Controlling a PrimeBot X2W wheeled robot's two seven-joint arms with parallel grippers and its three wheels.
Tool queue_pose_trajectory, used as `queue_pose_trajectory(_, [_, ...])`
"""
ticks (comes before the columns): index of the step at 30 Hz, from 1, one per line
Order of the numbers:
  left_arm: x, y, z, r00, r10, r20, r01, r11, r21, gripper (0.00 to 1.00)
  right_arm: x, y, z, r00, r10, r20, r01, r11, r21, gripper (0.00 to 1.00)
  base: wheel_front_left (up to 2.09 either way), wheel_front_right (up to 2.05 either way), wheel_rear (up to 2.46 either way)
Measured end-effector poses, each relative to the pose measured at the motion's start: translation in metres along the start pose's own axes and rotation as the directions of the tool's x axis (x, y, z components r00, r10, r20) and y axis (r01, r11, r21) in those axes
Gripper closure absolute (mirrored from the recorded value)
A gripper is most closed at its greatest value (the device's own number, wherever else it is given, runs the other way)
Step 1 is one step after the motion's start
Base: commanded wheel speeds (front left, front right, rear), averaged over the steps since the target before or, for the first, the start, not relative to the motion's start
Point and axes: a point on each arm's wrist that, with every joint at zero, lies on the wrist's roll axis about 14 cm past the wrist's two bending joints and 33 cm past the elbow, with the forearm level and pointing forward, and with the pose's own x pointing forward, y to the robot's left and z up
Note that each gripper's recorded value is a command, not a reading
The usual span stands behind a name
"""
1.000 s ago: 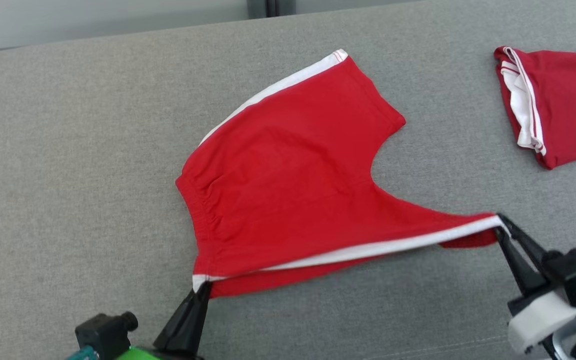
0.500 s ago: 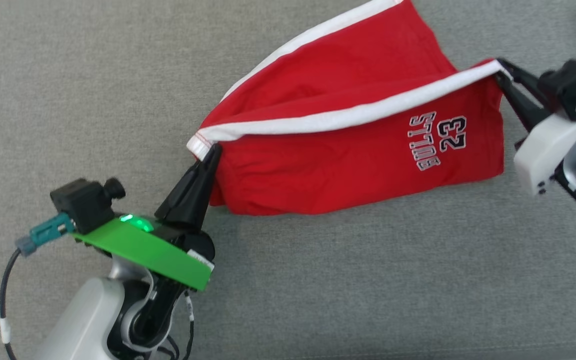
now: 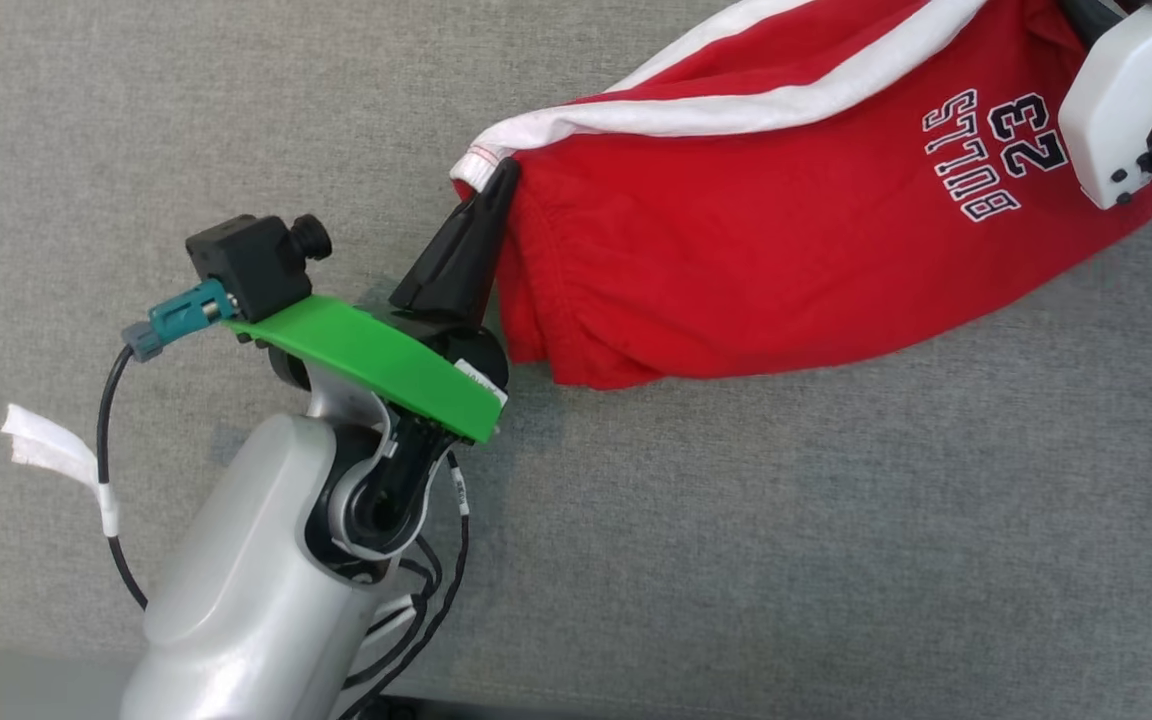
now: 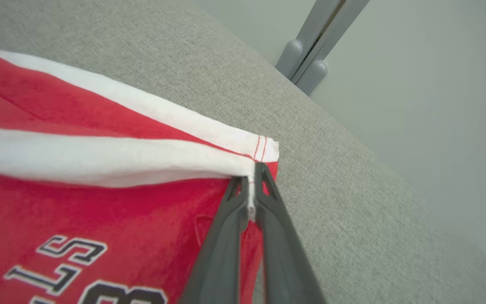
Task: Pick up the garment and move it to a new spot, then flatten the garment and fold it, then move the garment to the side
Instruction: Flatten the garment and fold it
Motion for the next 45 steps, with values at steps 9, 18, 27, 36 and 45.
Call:
queue_pose_trajectory(9, [0.009,0.025,-0.004,0.998,0.057,0.007,-0.057,0.998,-0.008,1.00,0.034,-0.001,-0.015,1.000,0.016,-0.025,-0.015,0.999,0.029,1.00,0.00,0.00,0.00])
queue_pose_trajectory(18, [0.010,0.027,-0.008,0.998,0.062,-0.015,-0.062,0.998,-0.001,0.00,0.043,0.000,-0.008,1.000,0.017,0.019,-0.018,0.998,0.057,0.00,0.00,0.00,0.00])
queue_pose_trajectory(27, [-0.015,0.025,-0.004,0.998,0.066,-0.004,-0.065,0.990,0.126,0.00,0.016,-0.002,-0.017,0.999,0.001,-0.040,0.002,0.998,0.068,0.00,0.00,0.00,0.00])
queue_pose_trajectory(36, [-0.050,0.005,0.022,0.983,0.037,0.182,-0.090,0.952,0.293,0.00,-0.013,-0.012,0.002,0.997,-0.043,-0.058,0.050,0.989,0.136,0.00,0.00,0.00,0.00])
queue_pose_trajectory(45, [-0.074,0.012,0.016,0.972,0.084,0.220,-0.157,0.927,0.340,0.00,-0.006,0.009,-0.017,0.983,-0.010,-0.182,0.049,0.977,0.209,0.00,0.00,0.00,0.00])
